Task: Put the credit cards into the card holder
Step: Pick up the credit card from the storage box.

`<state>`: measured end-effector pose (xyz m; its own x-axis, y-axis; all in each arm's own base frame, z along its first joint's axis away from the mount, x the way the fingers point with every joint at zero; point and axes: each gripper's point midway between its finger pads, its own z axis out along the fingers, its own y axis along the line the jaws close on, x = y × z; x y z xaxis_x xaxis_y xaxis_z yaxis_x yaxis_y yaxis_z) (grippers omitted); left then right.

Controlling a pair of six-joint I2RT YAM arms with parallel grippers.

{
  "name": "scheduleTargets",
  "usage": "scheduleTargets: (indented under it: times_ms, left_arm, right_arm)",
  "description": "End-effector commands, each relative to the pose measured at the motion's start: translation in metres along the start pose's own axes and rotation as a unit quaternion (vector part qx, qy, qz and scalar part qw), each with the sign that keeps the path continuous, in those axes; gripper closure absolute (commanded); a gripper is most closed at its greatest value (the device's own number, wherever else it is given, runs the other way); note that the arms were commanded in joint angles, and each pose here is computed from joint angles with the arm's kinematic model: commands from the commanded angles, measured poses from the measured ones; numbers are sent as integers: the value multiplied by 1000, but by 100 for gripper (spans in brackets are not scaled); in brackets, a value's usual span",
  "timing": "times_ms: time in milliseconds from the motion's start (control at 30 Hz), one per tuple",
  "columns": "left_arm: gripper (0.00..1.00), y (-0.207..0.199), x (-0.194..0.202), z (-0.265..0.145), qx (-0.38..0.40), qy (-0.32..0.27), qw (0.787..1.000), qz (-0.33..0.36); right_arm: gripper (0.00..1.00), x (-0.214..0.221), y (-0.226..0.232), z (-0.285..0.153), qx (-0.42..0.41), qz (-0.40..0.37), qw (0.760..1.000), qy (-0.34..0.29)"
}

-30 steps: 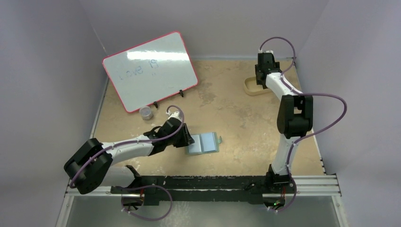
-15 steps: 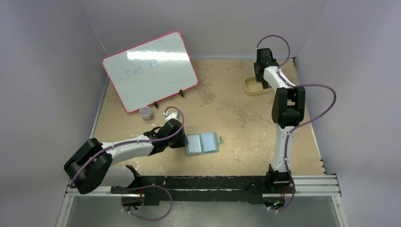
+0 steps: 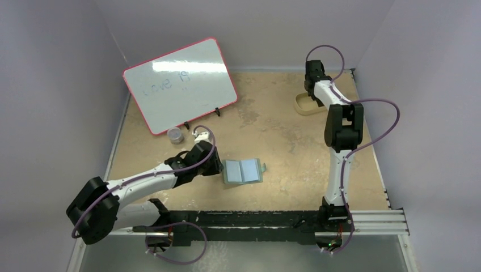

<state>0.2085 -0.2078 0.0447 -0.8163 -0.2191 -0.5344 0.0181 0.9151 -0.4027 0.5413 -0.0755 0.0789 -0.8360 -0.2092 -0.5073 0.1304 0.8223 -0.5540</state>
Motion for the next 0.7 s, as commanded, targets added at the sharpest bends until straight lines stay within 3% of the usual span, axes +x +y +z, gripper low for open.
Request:
scheduleTargets:
  times_ms: [0,300,667]
  left_arm:
    - [69,-22,-31,-20,26,-37,999,-9]
    - [69,-34,-50,-35,35,-59,998,-6]
    - [69,-37,-60,-42,23,-62,998,6]
  right_arm:
    - [69,-23,-30,-20,33,17,999,-27]
    - [88,-39,-41,-36,27,31,998,-48]
    - [100,-54,0,-89,-147,91,982,-72]
